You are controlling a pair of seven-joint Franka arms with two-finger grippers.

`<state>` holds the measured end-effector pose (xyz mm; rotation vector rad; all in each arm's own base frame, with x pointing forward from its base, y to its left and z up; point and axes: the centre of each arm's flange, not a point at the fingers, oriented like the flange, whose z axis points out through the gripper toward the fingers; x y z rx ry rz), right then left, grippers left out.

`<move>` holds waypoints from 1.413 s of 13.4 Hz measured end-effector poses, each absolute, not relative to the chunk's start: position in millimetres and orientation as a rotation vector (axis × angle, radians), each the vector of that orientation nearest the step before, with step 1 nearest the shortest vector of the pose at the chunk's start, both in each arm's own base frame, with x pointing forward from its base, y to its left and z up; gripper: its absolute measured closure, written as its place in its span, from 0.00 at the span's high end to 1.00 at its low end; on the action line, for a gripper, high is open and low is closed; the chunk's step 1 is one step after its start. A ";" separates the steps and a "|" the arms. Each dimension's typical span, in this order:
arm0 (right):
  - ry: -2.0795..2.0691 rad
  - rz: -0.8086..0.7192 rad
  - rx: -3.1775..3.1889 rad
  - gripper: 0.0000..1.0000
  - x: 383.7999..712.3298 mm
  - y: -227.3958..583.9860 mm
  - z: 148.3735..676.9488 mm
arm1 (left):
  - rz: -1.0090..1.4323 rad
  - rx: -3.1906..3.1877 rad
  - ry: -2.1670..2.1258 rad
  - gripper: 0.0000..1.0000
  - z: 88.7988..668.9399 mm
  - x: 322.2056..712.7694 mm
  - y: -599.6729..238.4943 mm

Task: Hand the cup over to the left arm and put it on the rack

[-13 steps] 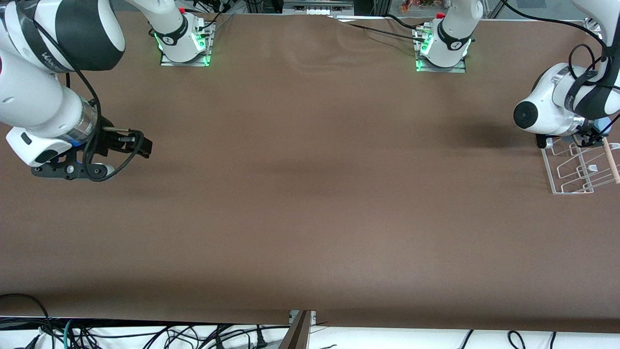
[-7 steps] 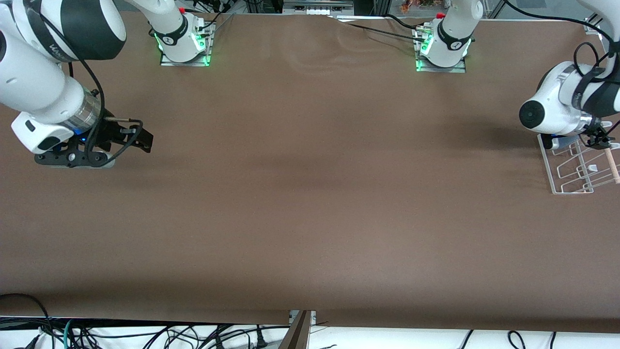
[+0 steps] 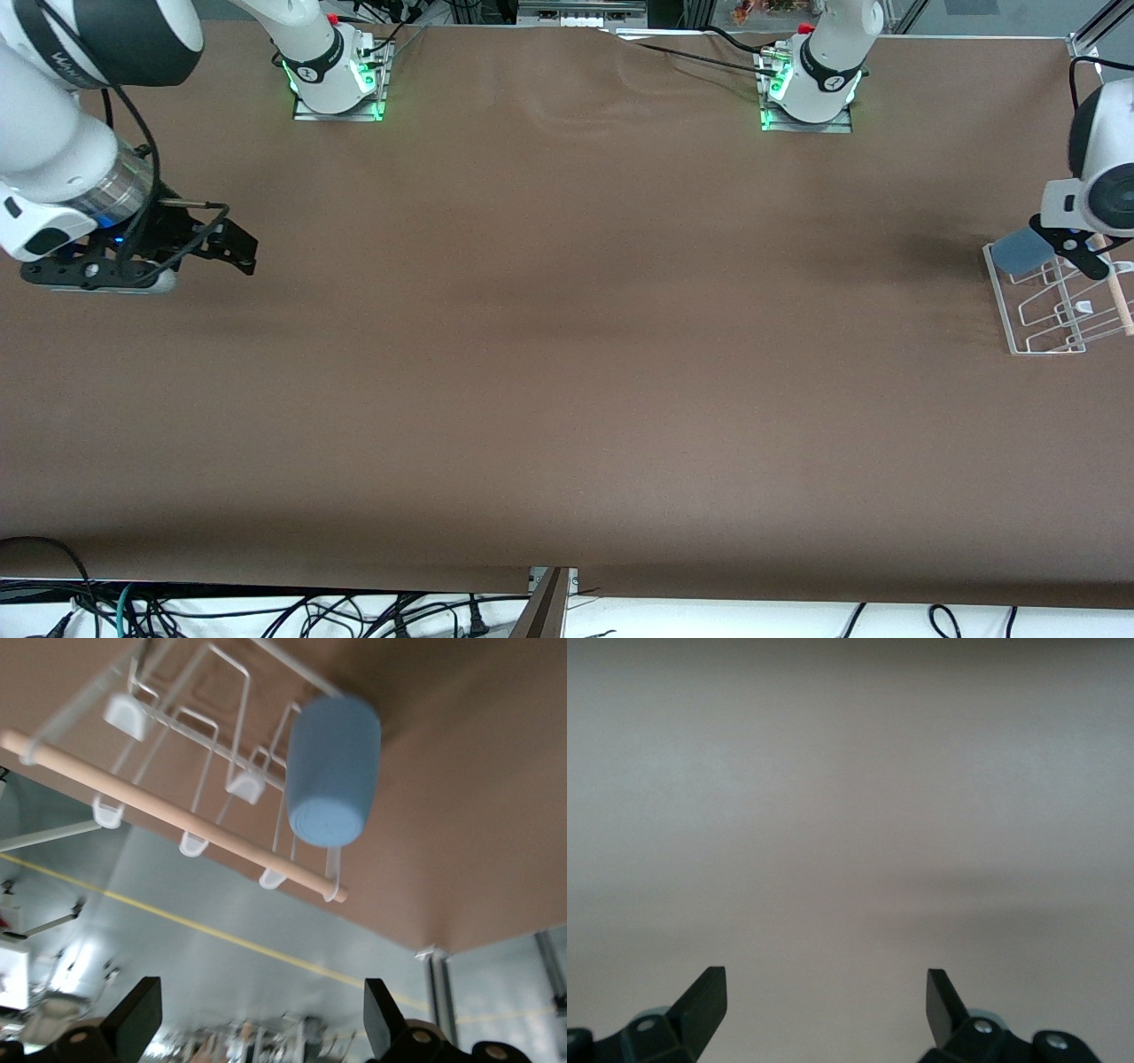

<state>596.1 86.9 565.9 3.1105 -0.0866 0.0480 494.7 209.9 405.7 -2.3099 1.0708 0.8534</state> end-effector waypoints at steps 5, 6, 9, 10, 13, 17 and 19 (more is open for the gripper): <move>-0.118 0.048 3.111 1.00 597.9 74.6 566.1 | 0.726 -2.542 0.882 1.00 480.4 522.2 168.5; -0.118 0.047 3.111 1.00 598.0 74.6 565.7 | 0.688 -2.580 0.847 1.00 490.1 526.8 157.7; -0.127 0.042 3.110 1.00 599.2 71.3 563.7 | 0.570 -2.742 0.731 1.00 516.7 536.0 128.4; -0.130 0.041 3.110 1.00 599.3 70.2 563.7 | 0.536 -2.771 0.719 1.00 525.7 539.1 119.3; -0.152 0.035 3.136 1.00 599.5 68.3 563.7 | 0.393 -2.834 0.723 1.00 558.5 550.9 91.4; -0.172 0.033 3.144 1.00 600.1 62.9 563.8 | 0.180 -2.996 0.682 1.00 592.7 561.9 51.6; -0.172 0.033 3.144 1.00 600.1 63.0 563.7 | 0.170 -3.106 0.434 1.00 603.0 559.7 29.2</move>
